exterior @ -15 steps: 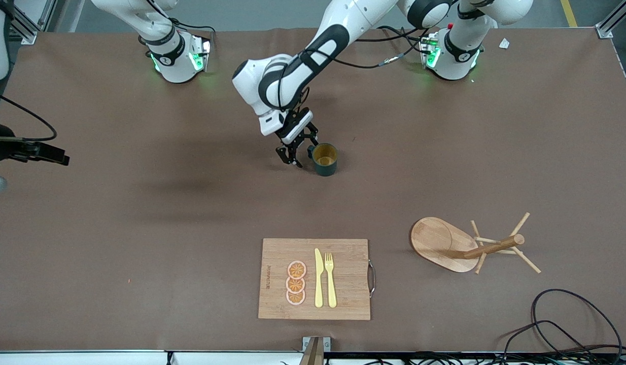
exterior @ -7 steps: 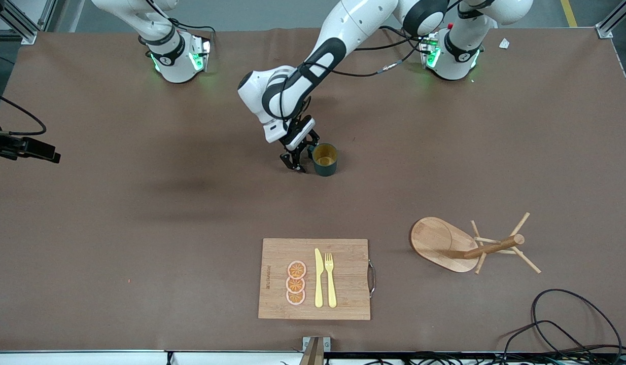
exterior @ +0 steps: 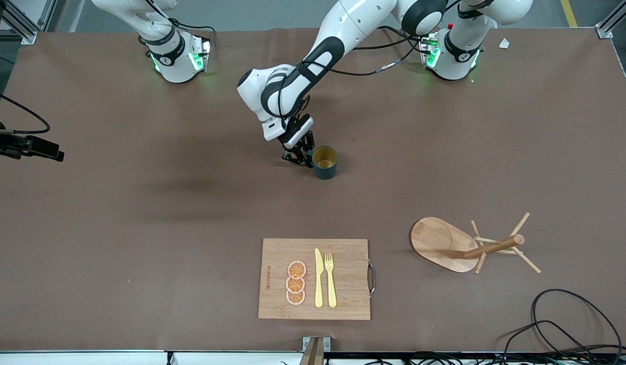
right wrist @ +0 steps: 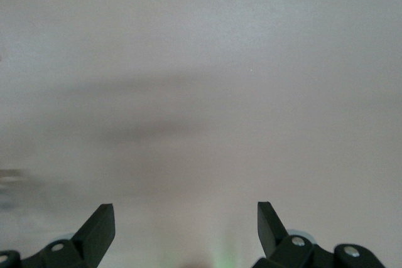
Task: Pass cup and hang on rack
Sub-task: 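Carry the teal mug with the left gripper to the wooden rack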
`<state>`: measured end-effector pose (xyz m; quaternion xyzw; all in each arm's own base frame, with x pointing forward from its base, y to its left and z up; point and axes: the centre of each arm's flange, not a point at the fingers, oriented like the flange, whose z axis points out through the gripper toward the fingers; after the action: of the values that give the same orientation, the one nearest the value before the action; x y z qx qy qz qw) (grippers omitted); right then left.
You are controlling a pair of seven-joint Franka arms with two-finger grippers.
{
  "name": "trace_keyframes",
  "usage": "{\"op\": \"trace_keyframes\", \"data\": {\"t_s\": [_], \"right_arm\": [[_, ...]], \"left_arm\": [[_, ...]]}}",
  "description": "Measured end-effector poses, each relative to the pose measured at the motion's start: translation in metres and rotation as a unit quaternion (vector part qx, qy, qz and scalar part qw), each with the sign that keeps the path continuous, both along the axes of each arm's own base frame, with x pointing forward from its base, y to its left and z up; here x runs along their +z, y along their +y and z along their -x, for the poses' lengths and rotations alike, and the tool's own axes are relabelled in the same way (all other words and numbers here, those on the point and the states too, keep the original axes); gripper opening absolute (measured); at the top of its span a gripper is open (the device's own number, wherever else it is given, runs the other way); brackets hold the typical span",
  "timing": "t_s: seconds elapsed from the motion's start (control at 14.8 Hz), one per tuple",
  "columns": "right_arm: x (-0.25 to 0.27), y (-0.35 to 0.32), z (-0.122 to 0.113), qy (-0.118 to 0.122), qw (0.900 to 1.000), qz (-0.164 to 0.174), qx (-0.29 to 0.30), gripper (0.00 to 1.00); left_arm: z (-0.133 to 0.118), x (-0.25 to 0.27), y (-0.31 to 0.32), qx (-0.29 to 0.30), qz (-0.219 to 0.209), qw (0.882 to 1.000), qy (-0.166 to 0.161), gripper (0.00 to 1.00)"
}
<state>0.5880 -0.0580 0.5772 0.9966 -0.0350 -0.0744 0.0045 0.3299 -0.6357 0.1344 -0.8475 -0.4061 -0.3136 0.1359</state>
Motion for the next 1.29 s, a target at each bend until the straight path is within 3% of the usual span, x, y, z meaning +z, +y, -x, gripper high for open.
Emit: {"op": "trace_keyframes", "data": {"t_s": [0.14, 0.27, 0.47, 0.68, 1.02, 1.15, 1.29], "right_arm": [[0.001, 0.000, 0.001, 0.001, 1.000, 0.000, 0.000, 1.00], [0.003, 0.001, 0.002, 0.003, 1.000, -0.001, 0.001, 1.00], [0.010, 0.002, 0.006, 0.005, 1.000, -0.002, 0.001, 1.00], [0.016, 0.004, 0.011, 0.009, 1.000, -0.002, -0.001, 1.00], [0.035, 0.011, 0.026, 0.013, 1.000, -0.005, 0.004, 1.00], [0.050, 0.011, 0.037, 0.005, 1.000, -0.006, 0.004, 1.00], [0.059, 0.011, 0.048, -0.002, 1.000, -0.007, 0.004, 1.00]], "left_arm": [[-0.006, 0.008, -0.004, -0.003, 0.015, 1.000, -0.003, 0.22], [-0.027, 0.032, -0.006, 0.005, 0.045, 0.999, -0.002, 0.22], [-0.080, 0.094, 0.005, 0.012, 0.113, 0.993, 0.041, 0.22], [-0.144, 0.170, 0.036, 0.026, 0.206, 0.974, 0.087, 0.22], [-0.229, 0.264, 0.107, 0.057, 0.362, 0.920, 0.139, 0.22], [-0.258, 0.288, 0.138, 0.080, 0.430, 0.886, 0.157, 0.22], [-0.292, 0.314, 0.184, 0.095, 0.505, 0.840, 0.174, 0.22]]}}
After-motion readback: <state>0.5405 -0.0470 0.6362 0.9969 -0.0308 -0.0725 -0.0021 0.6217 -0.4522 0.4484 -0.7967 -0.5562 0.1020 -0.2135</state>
